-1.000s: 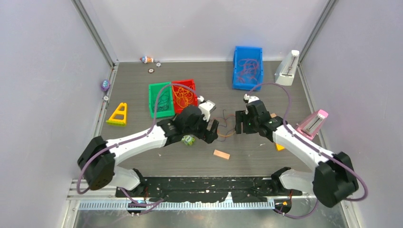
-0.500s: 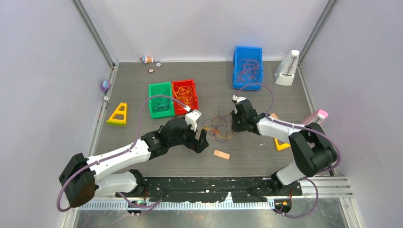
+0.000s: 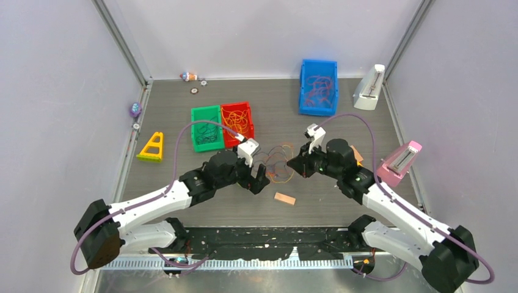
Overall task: Untangle the cables
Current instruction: Untie the cable.
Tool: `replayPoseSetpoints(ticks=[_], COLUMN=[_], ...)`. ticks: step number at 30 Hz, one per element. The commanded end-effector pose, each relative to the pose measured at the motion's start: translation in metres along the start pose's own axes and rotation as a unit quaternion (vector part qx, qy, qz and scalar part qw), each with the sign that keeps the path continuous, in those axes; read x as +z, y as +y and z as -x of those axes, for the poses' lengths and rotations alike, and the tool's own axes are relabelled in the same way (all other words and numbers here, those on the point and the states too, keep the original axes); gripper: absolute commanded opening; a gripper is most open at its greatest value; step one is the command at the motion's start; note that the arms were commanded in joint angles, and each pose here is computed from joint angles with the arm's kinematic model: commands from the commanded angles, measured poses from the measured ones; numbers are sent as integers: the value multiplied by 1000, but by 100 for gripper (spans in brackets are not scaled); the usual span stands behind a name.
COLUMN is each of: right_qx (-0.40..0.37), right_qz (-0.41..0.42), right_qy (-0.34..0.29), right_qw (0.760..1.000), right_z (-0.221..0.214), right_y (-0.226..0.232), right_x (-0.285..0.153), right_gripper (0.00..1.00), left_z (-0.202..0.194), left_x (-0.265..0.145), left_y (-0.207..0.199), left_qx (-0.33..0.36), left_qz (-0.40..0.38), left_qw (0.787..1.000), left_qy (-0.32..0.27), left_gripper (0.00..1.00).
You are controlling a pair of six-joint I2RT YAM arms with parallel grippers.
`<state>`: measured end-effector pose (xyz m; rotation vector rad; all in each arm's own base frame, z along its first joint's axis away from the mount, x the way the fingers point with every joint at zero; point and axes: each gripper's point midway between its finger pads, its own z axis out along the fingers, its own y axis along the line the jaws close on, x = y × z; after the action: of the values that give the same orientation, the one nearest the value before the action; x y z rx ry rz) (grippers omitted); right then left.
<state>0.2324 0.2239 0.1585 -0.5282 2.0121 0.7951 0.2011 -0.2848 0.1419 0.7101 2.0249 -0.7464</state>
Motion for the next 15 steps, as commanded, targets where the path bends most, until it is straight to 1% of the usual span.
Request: replayPoseSetpoints(ticks=[1, 6, 8, 12, 15], right_qx=[-37, -39, -36, -41, -47], right_qz=[72, 108, 115, 136, 152], right_qy=[-47, -49, -44, -38, -44], right_qw=[996, 992, 992, 989, 986], right_z=[32, 41, 43, 54, 65], right_y=[33, 50, 53, 65, 74], right_x=[-17, -24, -26, -32, -38], right_gripper=[6, 6, 6, 6, 6], left_z=[51, 71, 80, 94, 101], left_x=[-10, -24, -31, -44, -47], left_y=[-9, -9, -4, 4, 3], left_qx=[32, 65, 84, 149, 200], left_qz=[-10, -4, 13, 34, 33], left_qw=[996, 993, 989, 978, 966], left_qy=[-78, -101, -118, -145, -158], left_gripper=[92, 92, 92, 92, 92])
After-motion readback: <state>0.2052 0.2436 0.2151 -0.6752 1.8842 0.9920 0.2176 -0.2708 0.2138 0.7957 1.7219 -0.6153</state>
